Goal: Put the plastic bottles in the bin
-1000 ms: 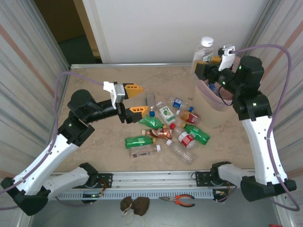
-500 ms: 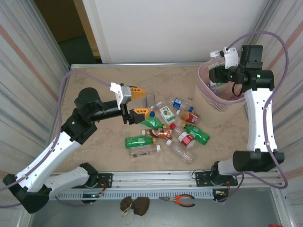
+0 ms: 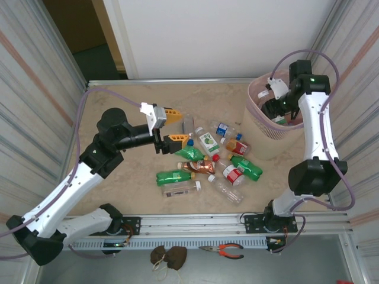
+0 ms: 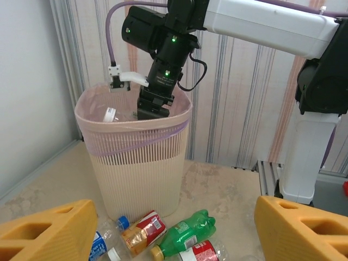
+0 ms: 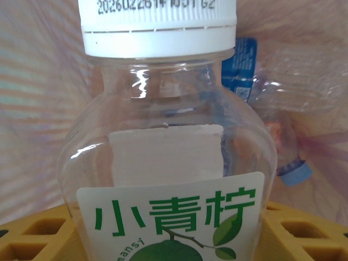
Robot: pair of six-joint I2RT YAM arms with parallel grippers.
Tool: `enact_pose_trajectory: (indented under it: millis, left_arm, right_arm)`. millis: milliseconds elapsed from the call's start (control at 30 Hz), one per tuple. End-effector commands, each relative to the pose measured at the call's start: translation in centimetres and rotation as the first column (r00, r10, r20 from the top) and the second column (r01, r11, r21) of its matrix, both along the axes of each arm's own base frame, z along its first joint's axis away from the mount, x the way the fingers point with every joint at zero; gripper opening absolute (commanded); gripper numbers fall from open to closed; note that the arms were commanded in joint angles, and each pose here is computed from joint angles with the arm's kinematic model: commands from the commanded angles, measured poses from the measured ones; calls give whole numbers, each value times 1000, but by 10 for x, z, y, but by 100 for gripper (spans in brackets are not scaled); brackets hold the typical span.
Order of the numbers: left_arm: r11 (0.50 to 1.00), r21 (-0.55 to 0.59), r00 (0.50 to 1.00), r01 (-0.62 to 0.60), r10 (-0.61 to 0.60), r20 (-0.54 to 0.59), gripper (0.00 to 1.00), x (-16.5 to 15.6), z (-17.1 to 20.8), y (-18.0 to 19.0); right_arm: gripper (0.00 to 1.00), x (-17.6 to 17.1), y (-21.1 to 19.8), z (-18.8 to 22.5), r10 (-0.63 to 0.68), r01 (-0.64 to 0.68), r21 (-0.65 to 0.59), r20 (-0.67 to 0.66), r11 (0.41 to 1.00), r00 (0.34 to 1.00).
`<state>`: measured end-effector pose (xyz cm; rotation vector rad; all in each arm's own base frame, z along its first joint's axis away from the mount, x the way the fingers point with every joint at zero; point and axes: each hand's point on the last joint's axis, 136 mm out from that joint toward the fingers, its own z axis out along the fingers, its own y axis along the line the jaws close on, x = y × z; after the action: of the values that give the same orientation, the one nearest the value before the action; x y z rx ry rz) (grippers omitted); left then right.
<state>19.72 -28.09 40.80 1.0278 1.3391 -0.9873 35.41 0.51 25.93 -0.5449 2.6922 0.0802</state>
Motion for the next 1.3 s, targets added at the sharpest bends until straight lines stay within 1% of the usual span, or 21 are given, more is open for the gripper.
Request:
enact_pose_trajectory:
  millis: [0,267,400,533,667,867,1067,1233,1267]
  left_arm:
    - [1000,-6,1000,10,-10,19,76,1,0,0]
    - [1000,3,1000,-9,9,10,75,5,-6,2]
    - [1000,9,1000,-24,24,1,75,7,-10,3]
    - [999,12,999,-38,38,-3,75,9,-12,4]
    - [999,13,999,-39,40,-10,75,9,-14,4]
    - [998,17,998,-58,59,-24,75,12,-17,5]
    - [994,29,994,-104,106,-42,74,19,-24,9]
    - [986,57,985,-155,159,-70,73,29,-32,11]
    - [981,67,979,-180,186,-81,73,35,-35,12]
  right_arm:
    - [53,-12,5,-23,64,-62,19,-105,998,992]
    - [56,-1,7,-64,85,-76,51,-198,996,977]
    - [59,2,3,-86,81,-73,42,-247,996,966]
    - [65,4,5,-93,81,-69,56,-259,996,962]
    - [73,5,6,-88,69,-56,61,-239,997,969]
    - [87,5,8,-64,54,-44,69,-161,997,985]
    - [89,3,6,-38,31,-26,71,-68,997,997]
    - [89,0,-2,-20,-8,8,41,-5,999,1000]
    - [89,1,-4,-16,-22,22,31,13,999,1000]
